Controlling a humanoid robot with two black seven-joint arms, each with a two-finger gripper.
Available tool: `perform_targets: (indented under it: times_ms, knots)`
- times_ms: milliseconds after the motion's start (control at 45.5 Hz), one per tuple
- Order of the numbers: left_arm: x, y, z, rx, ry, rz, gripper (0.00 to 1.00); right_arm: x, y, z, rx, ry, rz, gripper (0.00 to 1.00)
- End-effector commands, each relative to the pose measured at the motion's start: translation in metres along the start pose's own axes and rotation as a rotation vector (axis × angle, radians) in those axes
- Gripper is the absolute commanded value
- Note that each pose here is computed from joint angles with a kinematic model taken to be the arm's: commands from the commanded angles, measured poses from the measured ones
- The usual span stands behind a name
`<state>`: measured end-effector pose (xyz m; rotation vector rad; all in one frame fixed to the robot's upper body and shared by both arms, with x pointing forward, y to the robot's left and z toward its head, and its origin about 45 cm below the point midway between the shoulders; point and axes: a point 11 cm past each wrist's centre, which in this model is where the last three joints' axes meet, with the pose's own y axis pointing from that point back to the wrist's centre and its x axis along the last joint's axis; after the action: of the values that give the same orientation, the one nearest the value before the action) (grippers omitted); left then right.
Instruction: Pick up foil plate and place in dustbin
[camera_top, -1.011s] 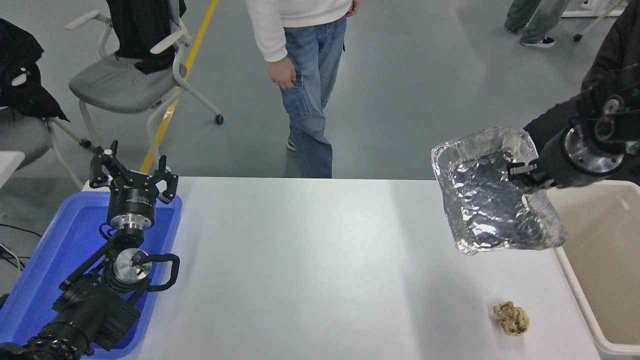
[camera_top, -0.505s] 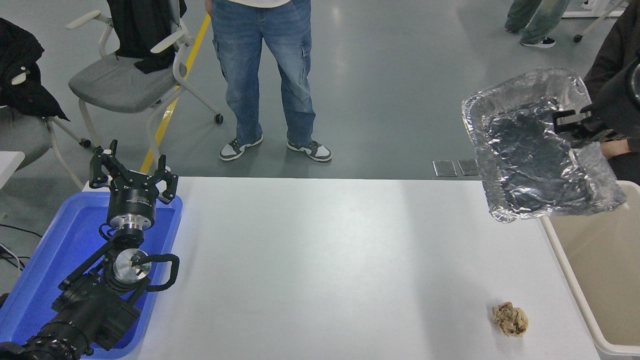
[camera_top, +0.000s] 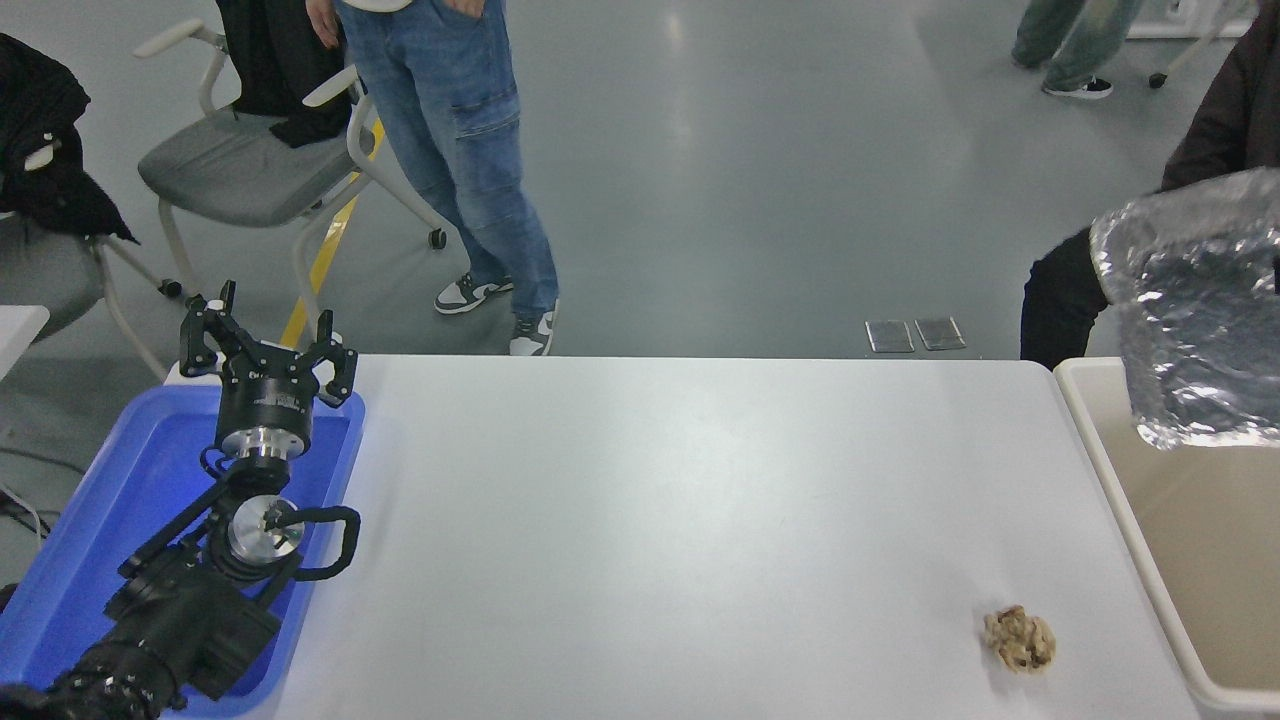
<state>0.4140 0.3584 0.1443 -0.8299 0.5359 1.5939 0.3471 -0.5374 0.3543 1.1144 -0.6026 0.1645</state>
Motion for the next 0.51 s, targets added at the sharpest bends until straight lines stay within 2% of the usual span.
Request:
perform_targets:
  times_ms: [0,242,484]
  knots:
    - [0.000,0.000,0.000,-0.001,0.000,0.001,0.99,-0.057,-0.081,0.074,-0.137,-0.141,0.008,0.00]
    - [0.000,0.000,-0.001,0.001,0.001,-0.001,0.99,-0.102,-0.145,0.064,-0.172,-0.241,0.088,0.00]
    - [0.000,0.000,0.000,-0.002,0.000,-0.001,0.99,-0.161,-0.187,0.040,-0.213,-0.218,0.149,0.00]
